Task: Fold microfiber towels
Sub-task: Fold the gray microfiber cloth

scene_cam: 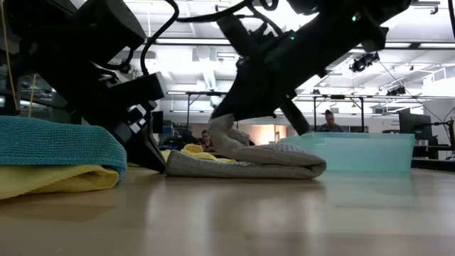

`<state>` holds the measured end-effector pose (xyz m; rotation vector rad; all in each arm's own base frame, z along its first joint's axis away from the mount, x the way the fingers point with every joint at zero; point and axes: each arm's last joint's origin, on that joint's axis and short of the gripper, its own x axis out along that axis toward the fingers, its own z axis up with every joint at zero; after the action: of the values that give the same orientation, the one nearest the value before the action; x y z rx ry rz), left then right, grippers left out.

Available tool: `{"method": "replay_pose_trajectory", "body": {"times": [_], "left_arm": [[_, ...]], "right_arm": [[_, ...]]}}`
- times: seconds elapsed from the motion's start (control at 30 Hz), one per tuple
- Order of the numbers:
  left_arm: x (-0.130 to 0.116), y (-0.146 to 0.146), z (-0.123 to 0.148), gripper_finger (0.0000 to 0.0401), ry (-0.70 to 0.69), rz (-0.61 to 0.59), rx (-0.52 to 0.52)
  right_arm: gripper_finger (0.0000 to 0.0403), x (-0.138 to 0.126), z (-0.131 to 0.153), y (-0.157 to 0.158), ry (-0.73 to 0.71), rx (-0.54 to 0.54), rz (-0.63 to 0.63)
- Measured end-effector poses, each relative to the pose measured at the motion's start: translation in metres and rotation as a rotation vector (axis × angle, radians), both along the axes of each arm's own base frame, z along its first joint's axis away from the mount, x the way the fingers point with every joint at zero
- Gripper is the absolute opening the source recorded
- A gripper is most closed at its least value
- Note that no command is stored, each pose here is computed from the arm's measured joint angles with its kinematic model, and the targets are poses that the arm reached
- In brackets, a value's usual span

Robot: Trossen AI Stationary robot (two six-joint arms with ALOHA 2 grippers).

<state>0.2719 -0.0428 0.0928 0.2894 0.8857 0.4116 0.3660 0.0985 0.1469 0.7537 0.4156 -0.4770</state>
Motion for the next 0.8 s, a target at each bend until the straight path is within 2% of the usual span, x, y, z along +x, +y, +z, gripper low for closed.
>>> {"method": "replay_pose_trajectory", "body": {"times": [0.13,0.37,0.47,0.6,0.67,0.8], "left_arm": [[0.0,0.0,0.0,0.0003,-0.001,0.001,0.0],[0.0,0.0,0.0,0.0003,-0.004,0.001,0.001],[0.0,0.0,0.0,0.0003,-0.004,0.001,0.001],[0.0,0.0,0.0,0.0003,-0.004,0.002,0.002],[0.0,0.0,0.0,0.0003,-0.005,0.002,0.002],[0.0,0.0,0.0,0.0003,-0.004,0.003,0.004]], "right_arm": [[0.0,0.0,-0.001,-0.001,-0.013,0.006,-0.046],[0.0011,0.001,-0.001,-0.002,-0.008,-0.005,-0.029],[0.0042,0.003,0.001,-0.002,-0.017,-0.007,0.016],[0.0103,0.006,0.004,-0.003,-0.051,-0.025,0.054],[0.0133,0.008,0.008,-0.002,-0.081,-0.071,0.082],[0.0181,0.009,0.019,-0.002,-0.091,-0.236,0.171]]}}
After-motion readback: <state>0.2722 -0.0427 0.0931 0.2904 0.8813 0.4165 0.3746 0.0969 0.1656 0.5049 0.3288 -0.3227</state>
